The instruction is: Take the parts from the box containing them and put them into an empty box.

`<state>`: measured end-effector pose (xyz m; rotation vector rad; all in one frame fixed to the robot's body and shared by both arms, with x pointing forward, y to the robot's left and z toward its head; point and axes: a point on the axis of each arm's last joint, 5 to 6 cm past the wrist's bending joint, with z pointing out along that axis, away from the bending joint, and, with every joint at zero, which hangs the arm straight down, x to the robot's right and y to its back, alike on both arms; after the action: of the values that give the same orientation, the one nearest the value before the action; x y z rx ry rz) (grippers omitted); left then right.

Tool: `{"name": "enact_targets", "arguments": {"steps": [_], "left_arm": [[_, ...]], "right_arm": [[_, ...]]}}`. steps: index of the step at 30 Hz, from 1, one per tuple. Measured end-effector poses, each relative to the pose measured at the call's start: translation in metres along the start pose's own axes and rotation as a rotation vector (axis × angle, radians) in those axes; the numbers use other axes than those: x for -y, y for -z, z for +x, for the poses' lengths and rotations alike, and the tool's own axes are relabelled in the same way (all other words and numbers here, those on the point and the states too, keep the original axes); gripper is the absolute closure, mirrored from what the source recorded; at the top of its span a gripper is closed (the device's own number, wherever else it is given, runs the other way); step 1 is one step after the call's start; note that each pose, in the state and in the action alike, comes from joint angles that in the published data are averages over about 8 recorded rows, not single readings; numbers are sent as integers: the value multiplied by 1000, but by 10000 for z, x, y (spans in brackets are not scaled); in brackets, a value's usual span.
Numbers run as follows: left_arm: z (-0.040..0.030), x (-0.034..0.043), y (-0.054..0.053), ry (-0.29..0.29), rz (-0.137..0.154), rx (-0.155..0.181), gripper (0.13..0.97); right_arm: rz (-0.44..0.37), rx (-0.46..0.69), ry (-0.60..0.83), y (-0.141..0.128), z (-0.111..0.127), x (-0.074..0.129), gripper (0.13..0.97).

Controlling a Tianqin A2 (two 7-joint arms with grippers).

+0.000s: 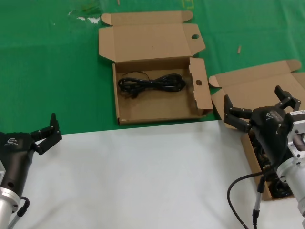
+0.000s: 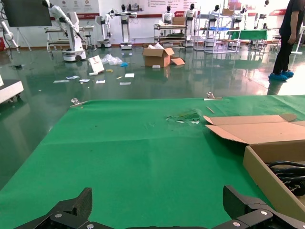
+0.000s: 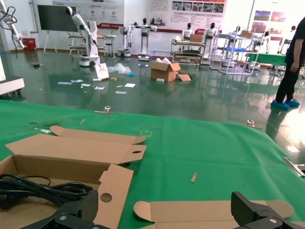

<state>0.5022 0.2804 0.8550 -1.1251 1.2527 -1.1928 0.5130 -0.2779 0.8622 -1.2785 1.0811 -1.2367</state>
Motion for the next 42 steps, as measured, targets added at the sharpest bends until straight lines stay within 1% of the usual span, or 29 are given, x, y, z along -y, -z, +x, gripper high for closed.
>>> {"name": "enact_targets", "arguments": {"steps": [42], "left_arm": [[0,0,0,0,0,0,132]], "right_arm": [[0,0,0,0,0,0,130]]}}
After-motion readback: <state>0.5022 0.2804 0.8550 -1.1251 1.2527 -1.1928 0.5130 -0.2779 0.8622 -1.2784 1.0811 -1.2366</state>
